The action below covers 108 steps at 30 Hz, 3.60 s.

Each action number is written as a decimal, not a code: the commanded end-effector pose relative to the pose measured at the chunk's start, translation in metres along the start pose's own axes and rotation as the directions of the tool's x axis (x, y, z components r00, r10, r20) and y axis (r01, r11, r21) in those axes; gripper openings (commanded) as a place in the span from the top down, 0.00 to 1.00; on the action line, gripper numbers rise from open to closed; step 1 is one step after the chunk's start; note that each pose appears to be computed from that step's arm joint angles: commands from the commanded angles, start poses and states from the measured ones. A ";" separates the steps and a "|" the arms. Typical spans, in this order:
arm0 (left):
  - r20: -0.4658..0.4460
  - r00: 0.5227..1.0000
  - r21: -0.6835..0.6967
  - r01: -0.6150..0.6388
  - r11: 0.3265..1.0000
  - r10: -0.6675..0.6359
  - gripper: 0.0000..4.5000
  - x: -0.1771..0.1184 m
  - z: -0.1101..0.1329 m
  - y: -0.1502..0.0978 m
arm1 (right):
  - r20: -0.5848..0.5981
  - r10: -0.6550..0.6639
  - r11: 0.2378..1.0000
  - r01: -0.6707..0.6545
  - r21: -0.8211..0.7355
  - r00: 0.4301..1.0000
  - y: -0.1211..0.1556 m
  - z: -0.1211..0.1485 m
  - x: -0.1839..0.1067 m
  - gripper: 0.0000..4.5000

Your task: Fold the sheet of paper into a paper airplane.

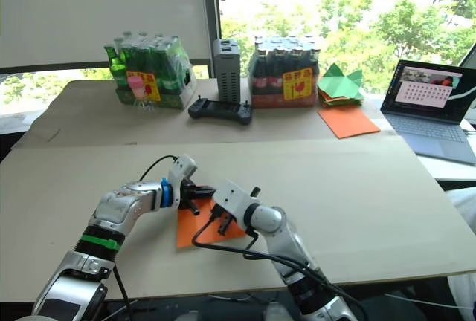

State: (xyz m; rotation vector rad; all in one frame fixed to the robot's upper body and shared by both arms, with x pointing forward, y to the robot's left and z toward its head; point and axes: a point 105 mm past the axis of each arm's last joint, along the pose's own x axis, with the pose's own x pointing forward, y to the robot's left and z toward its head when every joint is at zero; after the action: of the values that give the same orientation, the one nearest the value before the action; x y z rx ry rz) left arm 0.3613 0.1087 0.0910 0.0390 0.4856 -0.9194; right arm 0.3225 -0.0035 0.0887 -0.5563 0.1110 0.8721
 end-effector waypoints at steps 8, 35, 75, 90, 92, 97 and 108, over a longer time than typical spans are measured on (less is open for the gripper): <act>-0.024 1.000 0.002 -0.009 1.000 0.009 1.00 -0.001 -0.005 0.001 | -0.111 -0.053 0.998 0.050 -0.031 0.992 -0.007 -0.022 -0.006 0.99; 0.000 0.999 0.008 0.033 0.999 -0.033 1.00 0.013 0.005 -0.012 | -0.180 -0.047 0.998 0.052 0.023 0.983 -0.004 -0.037 -0.022 0.99; 0.023 0.997 -0.036 -0.066 0.997 0.067 1.00 -0.008 -0.006 0.009 | -0.119 0.111 0.994 -0.110 0.011 0.987 0.025 -0.017 0.012 0.99; 0.263 0.960 -0.163 -0.058 0.985 0.100 1.00 -0.065 0.053 0.014 | -0.131 0.123 0.991 -0.114 0.072 0.984 0.021 -0.021 0.018 0.99; 0.314 0.944 -0.205 -0.039 0.978 0.104 1.00 -0.078 0.063 0.015 | -0.132 0.125 0.991 -0.116 0.070 0.983 0.021 -0.022 0.018 0.99; 0.343 0.927 -0.300 -0.043 0.953 0.150 0.66 -0.110 0.055 0.022 | -0.136 0.129 0.990 -0.121 0.066 0.982 0.020 -0.023 0.018 1.00; 0.241 0.959 -0.411 -0.040 0.911 0.151 0.52 -0.127 0.001 0.008 | -0.134 0.138 0.990 -0.131 0.056 0.981 0.020 -0.023 0.019 1.00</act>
State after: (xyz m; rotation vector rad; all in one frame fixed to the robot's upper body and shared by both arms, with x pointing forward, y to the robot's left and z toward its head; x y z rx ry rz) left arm 0.3064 0.2119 0.1298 -0.4596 0.4531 -0.6661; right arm 0.3287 0.0124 0.0819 -0.5637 0.1893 0.9340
